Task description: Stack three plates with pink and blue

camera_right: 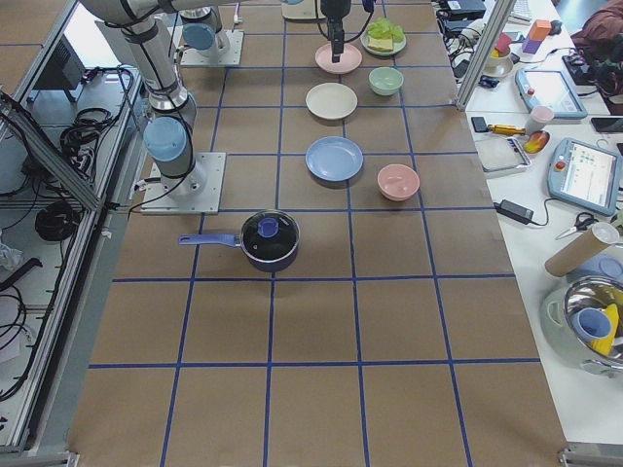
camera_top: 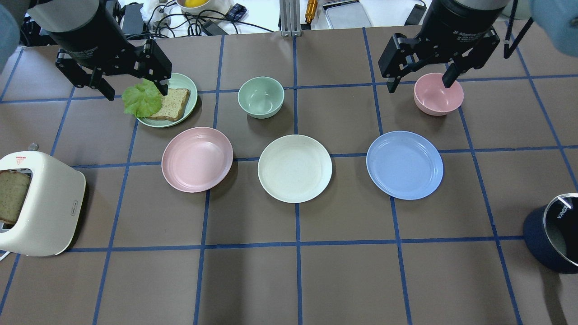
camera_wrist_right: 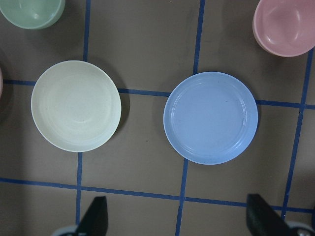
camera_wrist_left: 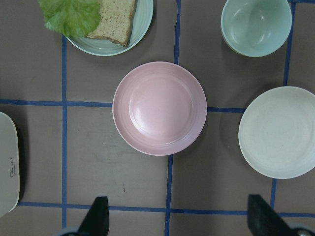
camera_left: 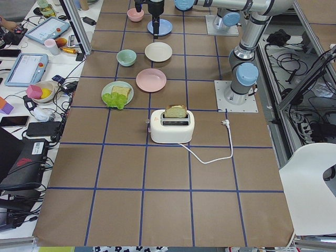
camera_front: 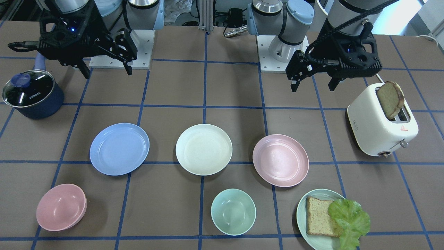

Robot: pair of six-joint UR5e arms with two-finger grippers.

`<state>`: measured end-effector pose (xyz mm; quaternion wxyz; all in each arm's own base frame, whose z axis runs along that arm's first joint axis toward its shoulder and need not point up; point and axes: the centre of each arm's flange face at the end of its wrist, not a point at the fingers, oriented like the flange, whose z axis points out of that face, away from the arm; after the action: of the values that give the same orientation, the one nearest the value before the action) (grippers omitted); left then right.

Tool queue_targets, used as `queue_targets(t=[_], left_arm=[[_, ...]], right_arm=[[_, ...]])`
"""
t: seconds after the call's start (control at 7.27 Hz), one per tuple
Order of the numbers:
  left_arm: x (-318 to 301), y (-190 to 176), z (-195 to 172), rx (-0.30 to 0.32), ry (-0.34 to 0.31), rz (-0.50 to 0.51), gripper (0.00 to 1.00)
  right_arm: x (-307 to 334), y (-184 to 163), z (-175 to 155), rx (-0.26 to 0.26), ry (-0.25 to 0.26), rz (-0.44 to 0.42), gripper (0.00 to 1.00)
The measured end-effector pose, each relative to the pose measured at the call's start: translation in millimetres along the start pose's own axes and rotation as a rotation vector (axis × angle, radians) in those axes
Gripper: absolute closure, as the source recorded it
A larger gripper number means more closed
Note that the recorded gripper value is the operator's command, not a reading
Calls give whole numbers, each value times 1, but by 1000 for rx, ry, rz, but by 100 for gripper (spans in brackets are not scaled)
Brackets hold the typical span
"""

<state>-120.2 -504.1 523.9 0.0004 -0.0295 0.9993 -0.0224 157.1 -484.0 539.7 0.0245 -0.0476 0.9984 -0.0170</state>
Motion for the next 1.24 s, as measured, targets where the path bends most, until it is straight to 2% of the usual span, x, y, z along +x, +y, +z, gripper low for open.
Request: queue_targets(t=[0.41, 0.69, 0.96, 1.24], left_arm=[[-3, -6, 7, -11, 7, -10, 0], [-1, -18, 34, -67, 10, -25, 0], [7, -46, 99, -156, 4, -77, 0], [35, -75, 180, -164, -6, -90, 0]], right_arm=[[0, -1, 0, 1, 0, 0, 0], [0, -1, 0, 8, 1, 0, 0], [0, -2, 0, 11, 0, -1, 0], [0, -2, 2, 7, 3, -1, 0]])
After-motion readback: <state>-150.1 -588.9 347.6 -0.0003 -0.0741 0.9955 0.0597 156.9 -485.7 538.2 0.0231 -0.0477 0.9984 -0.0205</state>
